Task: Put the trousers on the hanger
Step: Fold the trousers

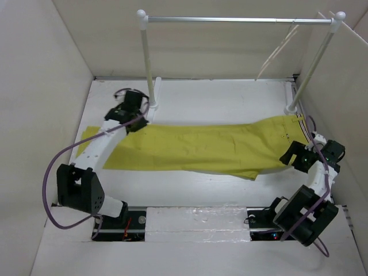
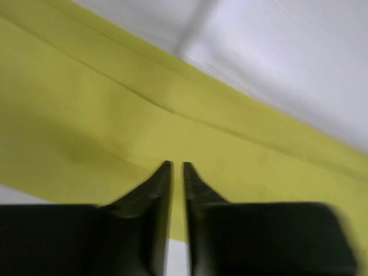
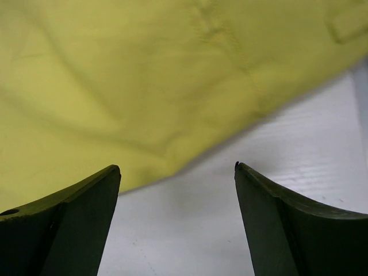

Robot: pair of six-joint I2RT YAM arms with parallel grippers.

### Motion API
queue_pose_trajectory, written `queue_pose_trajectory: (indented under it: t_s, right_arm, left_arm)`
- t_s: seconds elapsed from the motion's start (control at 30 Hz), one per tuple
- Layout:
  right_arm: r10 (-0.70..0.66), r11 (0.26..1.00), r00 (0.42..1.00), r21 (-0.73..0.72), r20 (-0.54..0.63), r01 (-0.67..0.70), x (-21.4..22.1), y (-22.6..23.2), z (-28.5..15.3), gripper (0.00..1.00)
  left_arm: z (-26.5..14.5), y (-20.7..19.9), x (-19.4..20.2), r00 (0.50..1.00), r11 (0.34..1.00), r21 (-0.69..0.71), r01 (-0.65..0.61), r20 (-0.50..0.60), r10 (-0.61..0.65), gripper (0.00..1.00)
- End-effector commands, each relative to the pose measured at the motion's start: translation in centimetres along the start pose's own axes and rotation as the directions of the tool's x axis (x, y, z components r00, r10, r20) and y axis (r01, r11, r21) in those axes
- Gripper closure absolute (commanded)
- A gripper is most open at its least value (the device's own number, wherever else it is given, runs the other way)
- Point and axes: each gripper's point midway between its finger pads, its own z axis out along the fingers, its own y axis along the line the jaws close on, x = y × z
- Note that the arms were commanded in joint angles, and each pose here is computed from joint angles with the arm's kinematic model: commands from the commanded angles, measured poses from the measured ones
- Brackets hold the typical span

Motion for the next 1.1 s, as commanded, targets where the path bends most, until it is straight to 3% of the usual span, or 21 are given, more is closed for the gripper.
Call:
queue_pose_trajectory:
  t_s: [0.0, 0.03, 0.2, 0.3, 0.33, 0.47, 0.53, 0.6, 0.8, 0.83, 0.93, 0.97, 1.0, 1.07]
  right_arm:
    - [0.106, 0.993, 0.991, 0.038, 0.084, -0.109, -1.8, -2.4, -0.5, 0.14]
    - [0.126, 0.990, 0.987, 0.054, 0.101, -0.131, -2.2, -3.2, -0.5, 0.14]
    - [0.215, 0.969, 0.952, 0.070, 0.217, -0.235, -3.4, -5.8, 1.2, 0.13]
    - [0.283, 0.953, 0.934, 0.046, 0.217, -0.299, -2.6, -6.7, 3.5, 0.13]
    - [0.278, 0.956, 0.923, 0.020, 0.264, -0.293, -3.5, -7.1, 3.9, 0.13]
    - [0.387, 0.919, 0.886, -0.033, 0.256, -0.392, -2.4, -7.6, 6.4, 0.19]
    - [0.366, 0.929, 0.876, -0.064, 0.313, -0.365, -3.4, -7.4, 6.4, 0.72]
    - [0.311, 0.949, 0.880, -0.080, 0.359, -0.304, -5.0, -6.9, 5.4, 1.00]
    - [0.046, 0.998, 0.843, -0.063, 0.536, -0.015, -11.8, 0.1, -3.4, 1.00]
    - [-0.050, 0.997, 0.810, -0.015, 0.584, 0.072, -13.9, 2.3, -6.9, 1.00]
    - [-0.115, 0.989, 0.847, -0.023, 0.519, 0.149, -13.7, 6.8, -9.3, 1.00]
    - [-0.171, 0.977, 0.820, -0.017, 0.546, 0.214, -14.8, 8.2, -10.8, 1.00]
    - [-0.174, 0.969, 0.840, -0.060, 0.514, 0.238, -13.9, 9.7, -10.9, 1.00]
    - [-0.228, 0.946, 0.814, -0.077, 0.535, 0.315, -14.4, 12.1, -12.6, 1.00]
  left_arm:
    - [-2.6, -6.2, 6.1, 0.986, 0.973, 0.193, -0.127, -0.086, 0.146, 1.00]
    - [-3.8, -8.5, 9.4, 0.967, 0.945, 0.259, -0.199, -0.107, 0.233, 1.00]
    - [-5.4, -13.7, 16.1, 0.922, 0.881, 0.374, -0.290, -0.137, 0.362, 1.00]
    - [-4.3, -14.3, 18.4, 0.905, 0.870, 0.374, -0.322, -0.150, 0.399, 1.00]
    - [-3.5, -13.7, 19.2, 0.897, 0.872, 0.356, -0.336, -0.162, 0.412, 1.00]
    - [-1.5, -11.4, 20.2, 0.886, 0.881, 0.283, -0.378, -0.164, 0.433, 1.00]
    - [-0.5, -9.6, 20.6, 0.880, 0.884, 0.231, -0.406, -0.163, 0.446, 1.00]
    - [-0.2, -8.5, 20.7, 0.879, 0.887, 0.204, -0.415, -0.163, 0.448, 1.00]
    - [-0.5, -8.2, 21.8, 0.889, 0.885, 0.252, -0.392, -0.144, 0.435, 1.00]
    - [0.0, -8.3, 22.2, 0.887, 0.884, 0.251, -0.394, -0.149, 0.437, 1.00]
    - [1.0, -9.3, 23.7, 0.873, 0.876, 0.264, -0.404, -0.175, 0.455, 1.00]
    - [0.9, -9.9, 24.3, 0.870, 0.869, 0.279, -0.408, -0.171, 0.463, 1.00]
    - [0.9, -10.6, 24.7, 0.868, 0.866, 0.287, -0.409, -0.169, 0.466, 1.00]
    - [1.1, -11.7, 26.3, 0.860, 0.857, 0.304, -0.417, -0.174, 0.480, 1.00]
